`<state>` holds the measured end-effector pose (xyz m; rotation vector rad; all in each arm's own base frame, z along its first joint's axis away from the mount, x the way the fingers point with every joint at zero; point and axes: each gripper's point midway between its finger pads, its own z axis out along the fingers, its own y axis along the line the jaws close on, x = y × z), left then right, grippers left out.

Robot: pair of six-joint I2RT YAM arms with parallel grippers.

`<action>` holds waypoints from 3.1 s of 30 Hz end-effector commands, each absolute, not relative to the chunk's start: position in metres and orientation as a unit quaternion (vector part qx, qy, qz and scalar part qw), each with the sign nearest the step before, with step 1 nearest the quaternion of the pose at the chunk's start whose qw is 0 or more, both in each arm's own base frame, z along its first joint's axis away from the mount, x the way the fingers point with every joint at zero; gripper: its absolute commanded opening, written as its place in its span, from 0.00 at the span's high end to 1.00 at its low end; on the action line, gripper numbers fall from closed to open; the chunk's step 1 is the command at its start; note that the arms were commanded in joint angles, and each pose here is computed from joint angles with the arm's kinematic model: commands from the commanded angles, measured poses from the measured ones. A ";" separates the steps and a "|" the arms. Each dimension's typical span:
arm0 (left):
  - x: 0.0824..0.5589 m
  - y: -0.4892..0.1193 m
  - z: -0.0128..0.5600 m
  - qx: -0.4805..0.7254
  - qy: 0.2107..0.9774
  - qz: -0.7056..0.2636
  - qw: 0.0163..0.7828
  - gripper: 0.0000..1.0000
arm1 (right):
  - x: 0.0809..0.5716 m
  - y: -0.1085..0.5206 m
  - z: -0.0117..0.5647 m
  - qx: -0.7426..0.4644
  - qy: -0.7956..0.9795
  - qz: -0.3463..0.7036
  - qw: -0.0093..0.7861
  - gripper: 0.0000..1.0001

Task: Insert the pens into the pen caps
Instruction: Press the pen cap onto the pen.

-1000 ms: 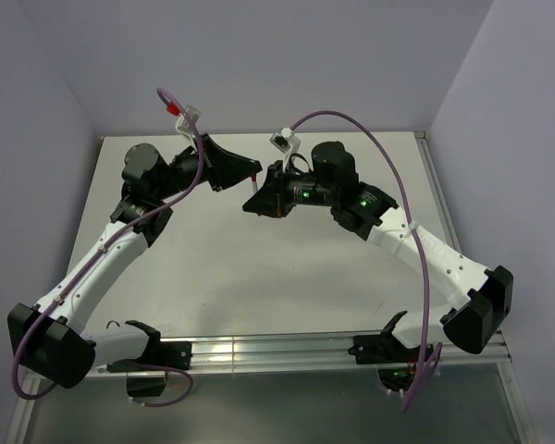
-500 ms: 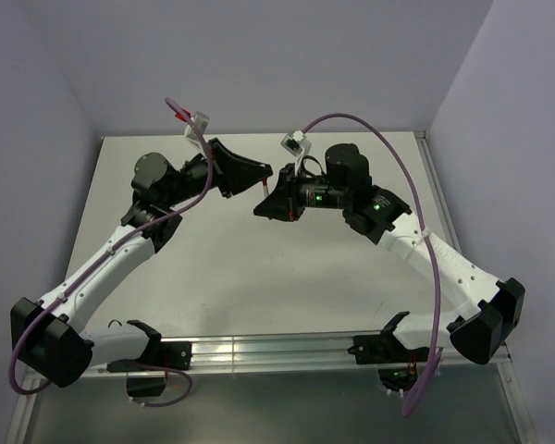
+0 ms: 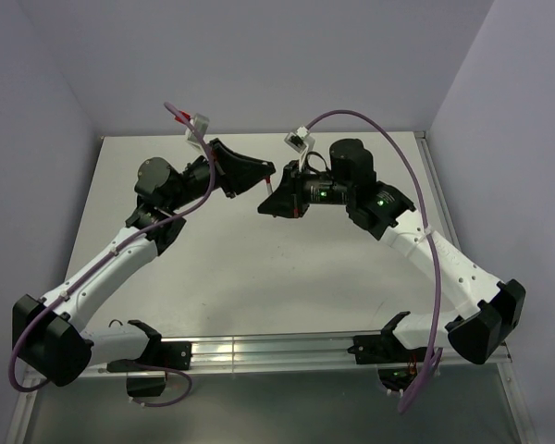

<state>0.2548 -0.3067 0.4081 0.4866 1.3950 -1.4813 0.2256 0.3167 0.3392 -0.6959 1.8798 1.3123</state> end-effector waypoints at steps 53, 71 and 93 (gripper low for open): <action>0.158 -0.356 0.290 0.307 0.657 -0.645 0.243 1.00 | 0.273 0.281 0.548 -0.256 0.543 0.480 0.640 1.00; 0.156 -0.358 0.267 0.302 0.680 -0.629 0.227 1.00 | 0.270 0.279 0.560 -0.257 0.534 0.481 0.646 1.00; 0.142 -0.363 0.229 0.294 0.707 -0.613 0.192 1.00 | 0.270 0.276 0.582 -0.252 0.518 0.479 0.662 1.00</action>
